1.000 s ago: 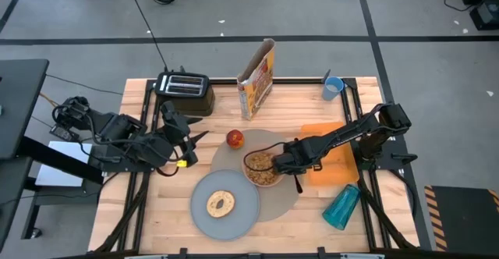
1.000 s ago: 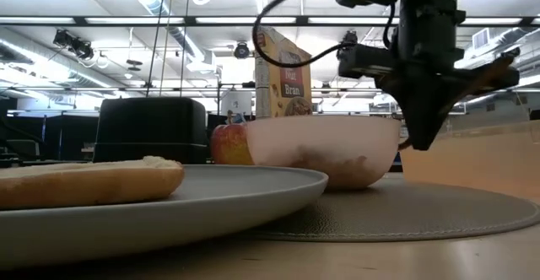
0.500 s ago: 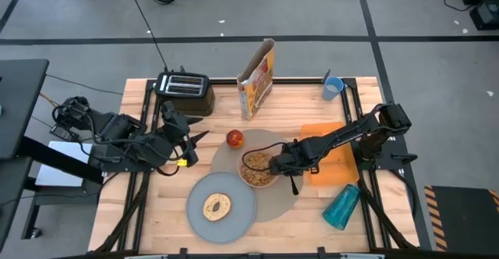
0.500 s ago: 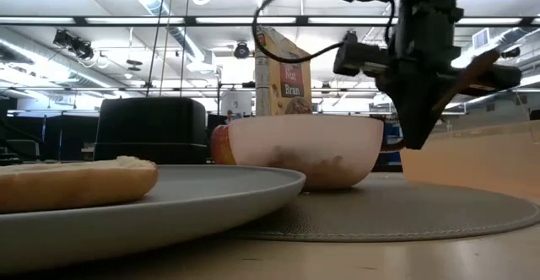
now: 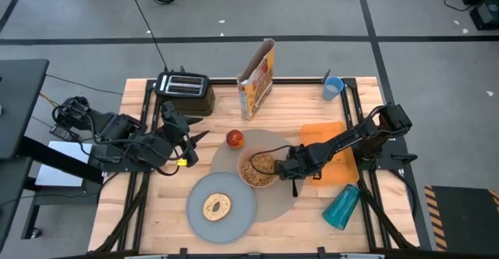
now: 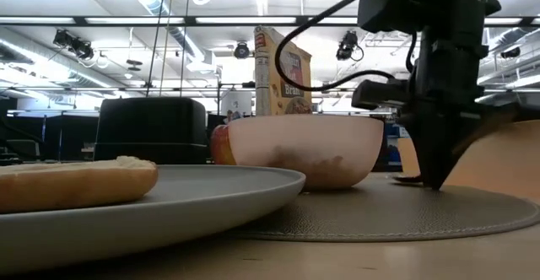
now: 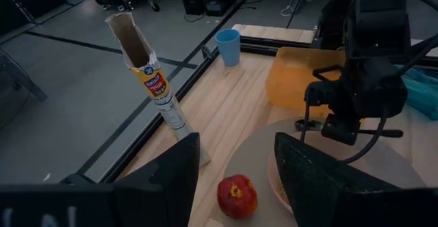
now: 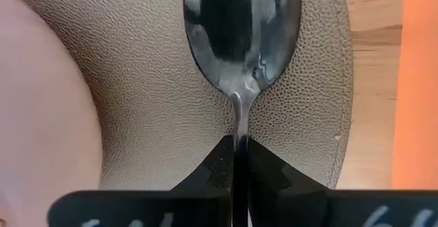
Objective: Arrange a breakfast setting
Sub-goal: Put the black spoon to the right of the light orange bowl on the gray mat
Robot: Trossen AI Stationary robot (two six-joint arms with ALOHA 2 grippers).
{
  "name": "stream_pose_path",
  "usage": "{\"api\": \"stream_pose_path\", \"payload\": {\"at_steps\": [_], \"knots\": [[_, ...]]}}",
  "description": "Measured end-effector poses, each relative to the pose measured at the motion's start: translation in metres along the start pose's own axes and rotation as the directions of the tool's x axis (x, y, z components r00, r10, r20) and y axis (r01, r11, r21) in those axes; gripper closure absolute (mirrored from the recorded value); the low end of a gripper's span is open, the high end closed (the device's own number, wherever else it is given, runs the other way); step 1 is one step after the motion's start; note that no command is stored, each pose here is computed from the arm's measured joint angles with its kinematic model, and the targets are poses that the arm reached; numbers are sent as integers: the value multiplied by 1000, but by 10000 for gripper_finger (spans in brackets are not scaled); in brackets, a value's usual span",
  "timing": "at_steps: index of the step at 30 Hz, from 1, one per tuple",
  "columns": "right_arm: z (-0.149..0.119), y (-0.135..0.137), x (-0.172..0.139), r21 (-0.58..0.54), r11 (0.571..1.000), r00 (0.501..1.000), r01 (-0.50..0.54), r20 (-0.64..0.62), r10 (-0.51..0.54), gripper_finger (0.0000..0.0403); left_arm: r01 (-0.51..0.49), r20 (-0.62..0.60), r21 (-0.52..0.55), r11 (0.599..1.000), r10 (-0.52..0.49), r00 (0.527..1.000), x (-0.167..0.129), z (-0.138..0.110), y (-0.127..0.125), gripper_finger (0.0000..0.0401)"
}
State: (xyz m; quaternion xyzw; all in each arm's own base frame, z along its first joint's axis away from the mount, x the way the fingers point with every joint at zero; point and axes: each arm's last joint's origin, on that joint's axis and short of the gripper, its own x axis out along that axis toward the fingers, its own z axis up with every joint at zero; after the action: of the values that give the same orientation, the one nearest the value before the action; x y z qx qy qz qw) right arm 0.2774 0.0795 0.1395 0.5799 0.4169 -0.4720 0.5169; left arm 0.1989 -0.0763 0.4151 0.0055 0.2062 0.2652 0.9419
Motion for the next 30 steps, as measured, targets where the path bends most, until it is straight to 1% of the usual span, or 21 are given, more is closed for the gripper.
{"api": "stream_pose_path", "payload": {"at_steps": [6,14,19,26,30], "knots": [[0,-1,2,0,1000,1000,-11,-5,11,362,0,0,0,1000,0,1000,0,0,0,204],[1,-1,2,-40,999,1000,-13,11,13,342,0,0,0,1000,0,1000,0,0,0,204],[1,-1,2,-109,994,1000,-12,15,13,329,0,0,0,1000,0,1000,0,0,0,204],[1,-1,2,-188,982,1000,-6,15,9,339,-2,0,0,1000,2,1000,0,0,0,204],[1,-2,2,-190,982,1000,1,7,1,357,-2,0,0,1000,2,1000,0,0,0,204]]}}
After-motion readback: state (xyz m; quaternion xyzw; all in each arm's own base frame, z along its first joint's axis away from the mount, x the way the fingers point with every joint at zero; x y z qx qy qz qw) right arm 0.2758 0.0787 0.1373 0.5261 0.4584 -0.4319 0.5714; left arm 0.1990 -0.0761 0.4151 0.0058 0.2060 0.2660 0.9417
